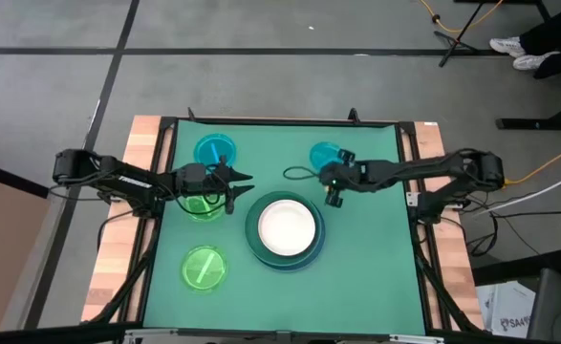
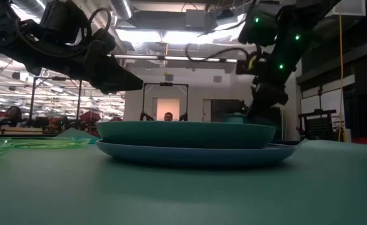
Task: Stack plastic plates
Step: Stack the right light blue plate on top of the white plate
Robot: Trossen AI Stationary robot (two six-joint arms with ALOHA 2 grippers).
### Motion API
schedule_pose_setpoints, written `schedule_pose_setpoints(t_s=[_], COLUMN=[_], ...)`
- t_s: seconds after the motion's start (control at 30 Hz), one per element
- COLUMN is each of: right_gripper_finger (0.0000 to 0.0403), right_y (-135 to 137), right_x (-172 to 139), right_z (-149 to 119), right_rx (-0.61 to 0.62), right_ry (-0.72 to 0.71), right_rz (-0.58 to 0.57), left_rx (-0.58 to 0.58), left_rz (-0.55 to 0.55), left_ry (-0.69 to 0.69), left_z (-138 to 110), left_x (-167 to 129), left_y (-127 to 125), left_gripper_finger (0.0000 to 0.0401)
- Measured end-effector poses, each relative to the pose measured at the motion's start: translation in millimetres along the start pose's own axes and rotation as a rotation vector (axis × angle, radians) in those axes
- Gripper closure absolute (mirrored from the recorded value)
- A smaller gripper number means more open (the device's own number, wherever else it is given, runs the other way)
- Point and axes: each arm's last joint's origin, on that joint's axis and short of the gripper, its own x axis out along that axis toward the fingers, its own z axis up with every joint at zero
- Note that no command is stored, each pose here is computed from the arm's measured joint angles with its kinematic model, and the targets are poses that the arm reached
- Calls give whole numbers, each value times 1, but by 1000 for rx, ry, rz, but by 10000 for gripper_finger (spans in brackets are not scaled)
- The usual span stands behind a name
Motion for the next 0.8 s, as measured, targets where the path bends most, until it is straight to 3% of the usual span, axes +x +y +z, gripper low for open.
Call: schedule_pose_setpoints(t_s=[0.2, 0.4, 0.6, 0.8], right_gripper_finger=[403, 403, 403, 403], right_y=[29, 57, 81, 96], right_x=[-12, -27, -45, -54], right_z=[11, 22, 32, 30], right_rx=[-136, -246, -280, -325], right_ry=[-137, -313, -497, -541], right_rz=[53, 259, 411, 509], left_rx=[0, 0, -1, -1], left_rz=[4, 32, 32, 32], left_ry=[-1, -3, -4, -5], left_z=[0, 0, 0, 0], left_x=[0, 0, 0, 0], left_y=[0, 1, 1, 1], left_gripper_finger=[264, 264, 264, 264])
